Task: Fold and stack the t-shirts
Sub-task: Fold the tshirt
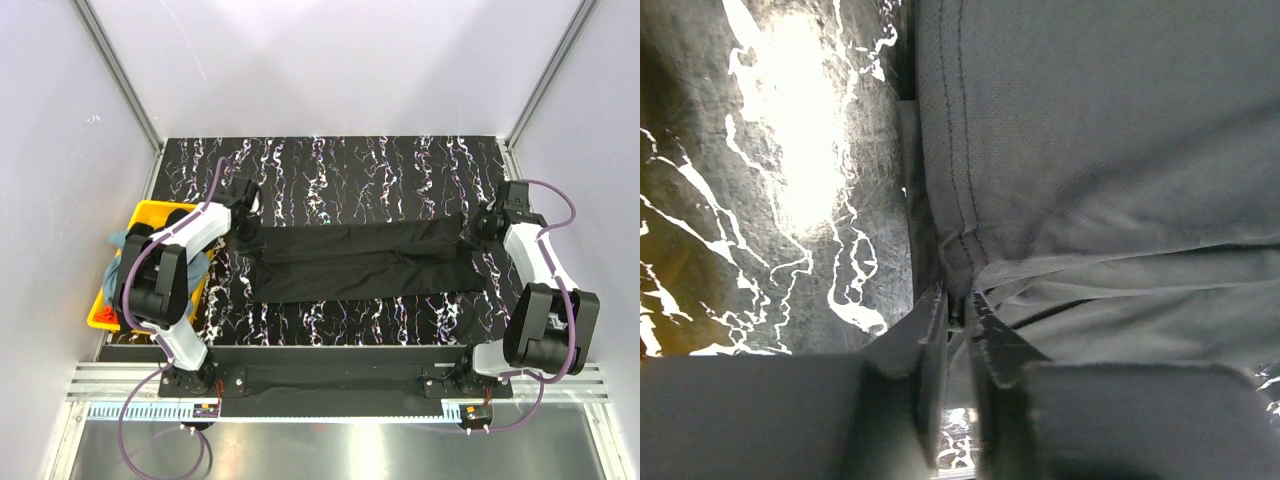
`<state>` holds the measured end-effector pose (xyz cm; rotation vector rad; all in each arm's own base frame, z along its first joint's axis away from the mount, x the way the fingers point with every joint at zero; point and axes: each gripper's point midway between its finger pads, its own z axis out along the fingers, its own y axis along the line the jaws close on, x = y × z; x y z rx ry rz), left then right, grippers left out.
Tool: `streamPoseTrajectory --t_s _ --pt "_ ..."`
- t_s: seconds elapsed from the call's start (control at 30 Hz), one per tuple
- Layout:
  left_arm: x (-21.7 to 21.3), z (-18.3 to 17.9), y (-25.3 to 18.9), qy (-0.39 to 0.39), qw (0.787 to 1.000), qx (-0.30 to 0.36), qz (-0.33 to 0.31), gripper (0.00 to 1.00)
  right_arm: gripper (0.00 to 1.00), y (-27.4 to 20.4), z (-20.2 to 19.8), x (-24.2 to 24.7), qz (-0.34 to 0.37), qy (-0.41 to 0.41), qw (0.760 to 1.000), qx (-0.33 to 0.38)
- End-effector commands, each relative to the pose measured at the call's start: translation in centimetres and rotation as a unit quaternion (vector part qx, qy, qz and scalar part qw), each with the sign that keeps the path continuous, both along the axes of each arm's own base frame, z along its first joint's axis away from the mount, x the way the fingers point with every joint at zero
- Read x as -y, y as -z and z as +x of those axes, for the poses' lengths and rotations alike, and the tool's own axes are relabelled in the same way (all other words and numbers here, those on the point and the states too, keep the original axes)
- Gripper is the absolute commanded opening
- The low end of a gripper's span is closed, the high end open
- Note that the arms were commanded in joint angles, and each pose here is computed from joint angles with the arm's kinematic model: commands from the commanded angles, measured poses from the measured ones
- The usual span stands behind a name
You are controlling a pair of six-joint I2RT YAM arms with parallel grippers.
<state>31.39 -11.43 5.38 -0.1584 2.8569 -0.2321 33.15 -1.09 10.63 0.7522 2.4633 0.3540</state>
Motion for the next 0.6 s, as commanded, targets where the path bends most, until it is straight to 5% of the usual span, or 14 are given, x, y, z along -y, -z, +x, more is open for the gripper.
streamPoseTrajectory --t_s 0.0,0.1,0.13,0.2,0.57 --pt "-0.4 0.3 0.2 -0.005 1.0 0.008 0.019 0.25 0.0 -0.9 -0.3 -0.8 0.022 -0.003 1.0 0.016" --pt "-0.9 0.8 -1.5 -0.014 0.999 0.028 0.035 0.43 0.0 -0.6 -0.5 -1.3 0.033 -0.012 0.999 0.011" --pt "-1.0 1.5 -2.5 -0.016 0.998 0.046 0.043 0.55 0.0 -0.5 -0.5 -1.2 0.032 -0.011 0.999 0.01" --pt "-0.7 2.3 -3.3 -0.007 0.997 0.062 0.038 0.62 0.0 -0.3 -0.7 -1.2 0.031 -0.009 0.999 0.008" --pt "1.1 7.9 0.0 0.039 0.997 0.043 0.045 0.51 0.0 0.3 -0.4 -1.5 0.042 -0.015 0.999 0.007"
